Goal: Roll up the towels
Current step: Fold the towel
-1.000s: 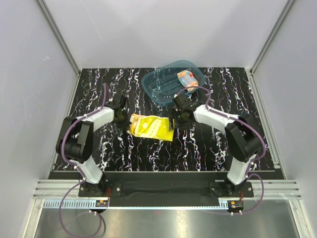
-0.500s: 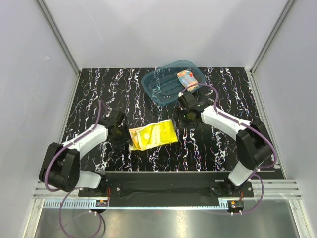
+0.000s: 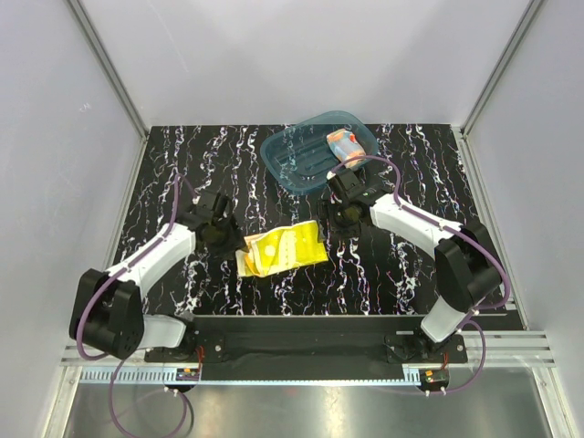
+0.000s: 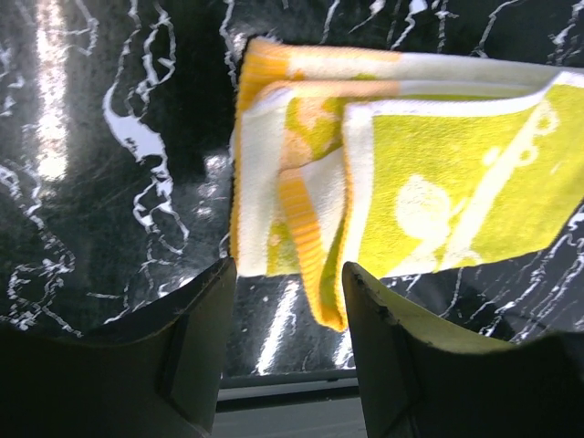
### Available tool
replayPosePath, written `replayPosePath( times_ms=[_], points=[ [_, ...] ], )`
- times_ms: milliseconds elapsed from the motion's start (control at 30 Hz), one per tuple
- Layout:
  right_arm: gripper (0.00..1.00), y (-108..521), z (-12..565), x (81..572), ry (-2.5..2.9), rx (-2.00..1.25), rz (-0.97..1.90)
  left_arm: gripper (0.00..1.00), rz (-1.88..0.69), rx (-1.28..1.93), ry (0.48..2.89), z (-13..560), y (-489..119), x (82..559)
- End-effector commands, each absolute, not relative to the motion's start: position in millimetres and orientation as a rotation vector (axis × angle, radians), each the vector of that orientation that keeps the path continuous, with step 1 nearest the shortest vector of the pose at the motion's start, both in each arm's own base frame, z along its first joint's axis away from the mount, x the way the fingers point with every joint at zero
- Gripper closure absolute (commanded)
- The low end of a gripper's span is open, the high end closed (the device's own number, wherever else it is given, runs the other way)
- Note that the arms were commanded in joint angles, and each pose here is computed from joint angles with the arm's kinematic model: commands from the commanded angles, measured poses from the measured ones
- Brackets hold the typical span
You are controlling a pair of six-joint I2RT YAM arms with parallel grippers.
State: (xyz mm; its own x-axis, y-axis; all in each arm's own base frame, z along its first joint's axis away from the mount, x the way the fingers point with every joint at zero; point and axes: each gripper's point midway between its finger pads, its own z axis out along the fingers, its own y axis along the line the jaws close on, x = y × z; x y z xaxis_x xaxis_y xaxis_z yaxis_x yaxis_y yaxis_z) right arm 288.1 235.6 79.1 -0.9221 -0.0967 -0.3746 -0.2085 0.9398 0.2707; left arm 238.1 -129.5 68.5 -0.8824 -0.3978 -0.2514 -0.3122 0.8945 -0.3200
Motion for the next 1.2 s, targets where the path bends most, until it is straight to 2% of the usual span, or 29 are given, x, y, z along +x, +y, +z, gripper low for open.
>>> replayPosePath(
  times_ms=[0, 333, 433, 500, 600, 700, 733, 800, 1000, 1167],
  points=[
    [0.28, 243.4, 92.7, 299.7, 2.693, -0.22, 0.475, 0.45, -0.521, -0.538, 2.71, 74.0, -147.9, 252.9],
    [0.29, 238.3, 86.7, 297.0, 2.703, -0.217, 0.448, 0.47, -0.568, -0.538, 2.751, 48.7, -163.7, 267.2],
    [0.29, 236.3, 86.5, 296.5, 2.702, -0.216, 0.437, 0.51, -0.553, -0.545, 2.755, 43.5, -163.5, 269.5],
    [0.29, 233.9, 86.2, 296.4, 2.7, -0.216, 0.422, 0.6, -0.552, -0.546, 2.755, 42.4, -164.0, 270.1],
    [0.29, 231.3, 85.1, 294.5, 2.706, -0.216, 0.41, 0.68, -0.546, -0.548, 2.744, 43.3, -164.0, 273.0],
    [0.29, 230.2, 84.8, 294.1, 2.703, -0.219, 0.406, 0.83, -0.535, -0.536, 2.733, 46.5, -163.6, 277.0],
    [0.29, 229.8, 84.2, 293.4, 2.706, -0.217, 0.404, 0.92, -0.532, -0.521, 2.734, 48.1, -163.3, 277.2],
    [0.29, 229.6, 84.2, 293.1, 2.706, -0.217, 0.404, 0.99, -0.519, -0.491, 2.716, 56.2, -164.1, 283.2],
    [0.29, 229.2, 84.1, 293.8, 2.704, -0.222, 0.399, 1.0, -0.429, -0.37, 2.65, 86.5, -158.5, 296.5],
    [0.29, 230.7, 83.4, 294.0, 2.706, -0.222, 0.407, 0.98, -0.342, -0.316, 2.657, 87.5, -148.5, 298.9]
  ],
)
